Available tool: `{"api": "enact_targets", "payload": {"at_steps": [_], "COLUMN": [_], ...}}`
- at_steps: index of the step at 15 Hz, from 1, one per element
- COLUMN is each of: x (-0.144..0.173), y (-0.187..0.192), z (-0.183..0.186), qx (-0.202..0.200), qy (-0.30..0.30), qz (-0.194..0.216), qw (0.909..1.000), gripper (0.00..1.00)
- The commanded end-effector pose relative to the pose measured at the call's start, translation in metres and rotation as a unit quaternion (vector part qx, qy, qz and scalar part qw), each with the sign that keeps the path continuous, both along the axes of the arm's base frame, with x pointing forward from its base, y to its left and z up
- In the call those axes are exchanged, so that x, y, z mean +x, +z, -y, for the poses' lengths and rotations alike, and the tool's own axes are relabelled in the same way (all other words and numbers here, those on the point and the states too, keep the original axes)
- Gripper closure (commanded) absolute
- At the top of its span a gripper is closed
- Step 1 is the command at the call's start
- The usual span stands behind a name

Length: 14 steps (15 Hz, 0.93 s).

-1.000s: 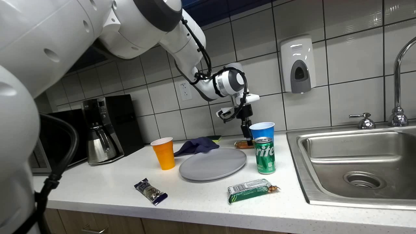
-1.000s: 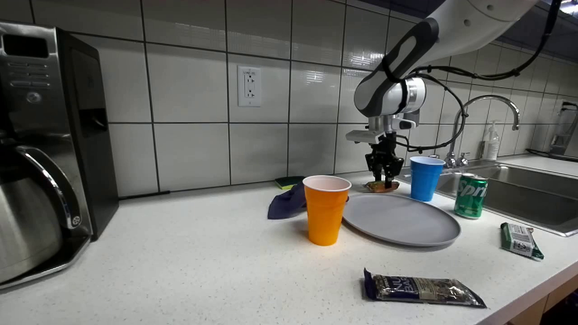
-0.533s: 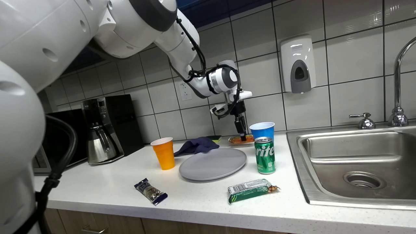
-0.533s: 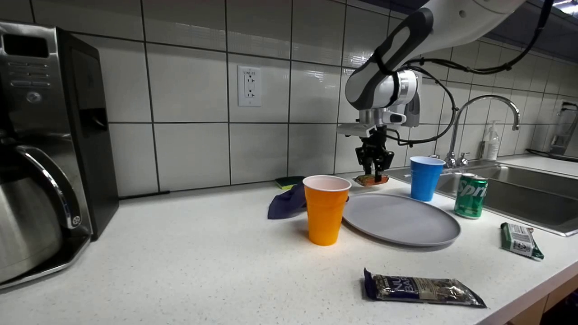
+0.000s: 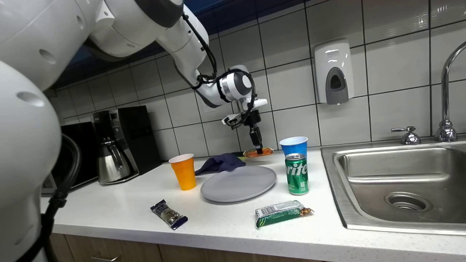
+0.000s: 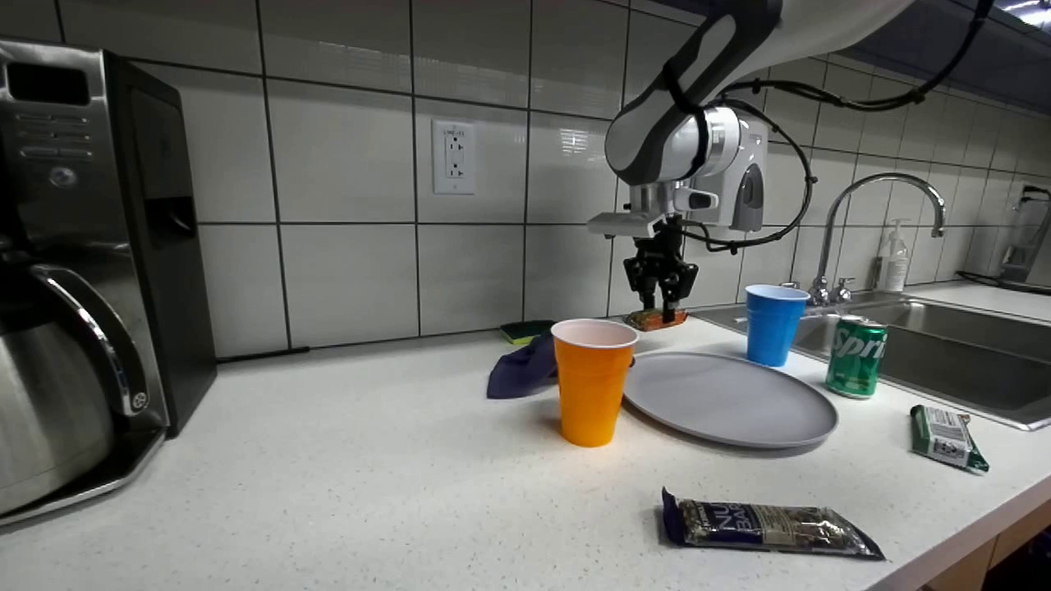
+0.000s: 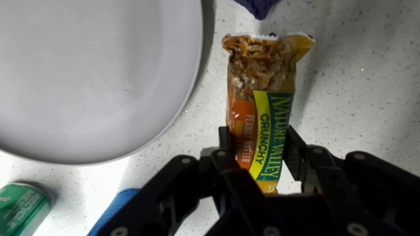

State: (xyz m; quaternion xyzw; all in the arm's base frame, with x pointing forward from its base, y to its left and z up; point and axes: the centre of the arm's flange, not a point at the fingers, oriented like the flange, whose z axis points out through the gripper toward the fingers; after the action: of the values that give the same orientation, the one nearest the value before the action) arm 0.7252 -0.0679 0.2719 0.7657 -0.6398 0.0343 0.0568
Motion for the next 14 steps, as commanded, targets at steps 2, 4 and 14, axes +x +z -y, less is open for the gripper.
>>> {"api": "enact_targets", "payload": {"at_steps": [2, 4, 14], "x": [-0.029, -0.034, -0.065], "y": [0.004, -0.002, -0.01], "z": [-0.022, -0.028, -0.065], "qx": [-0.014, -0.012, -0.027], "qy": [0.012, 0.02, 0.064], "qz": [-0.015, -0.024, -0.039], "qw": [0.9997, 0.9995, 0.9968], "gripper": [0.84, 0.84, 0.84]}}
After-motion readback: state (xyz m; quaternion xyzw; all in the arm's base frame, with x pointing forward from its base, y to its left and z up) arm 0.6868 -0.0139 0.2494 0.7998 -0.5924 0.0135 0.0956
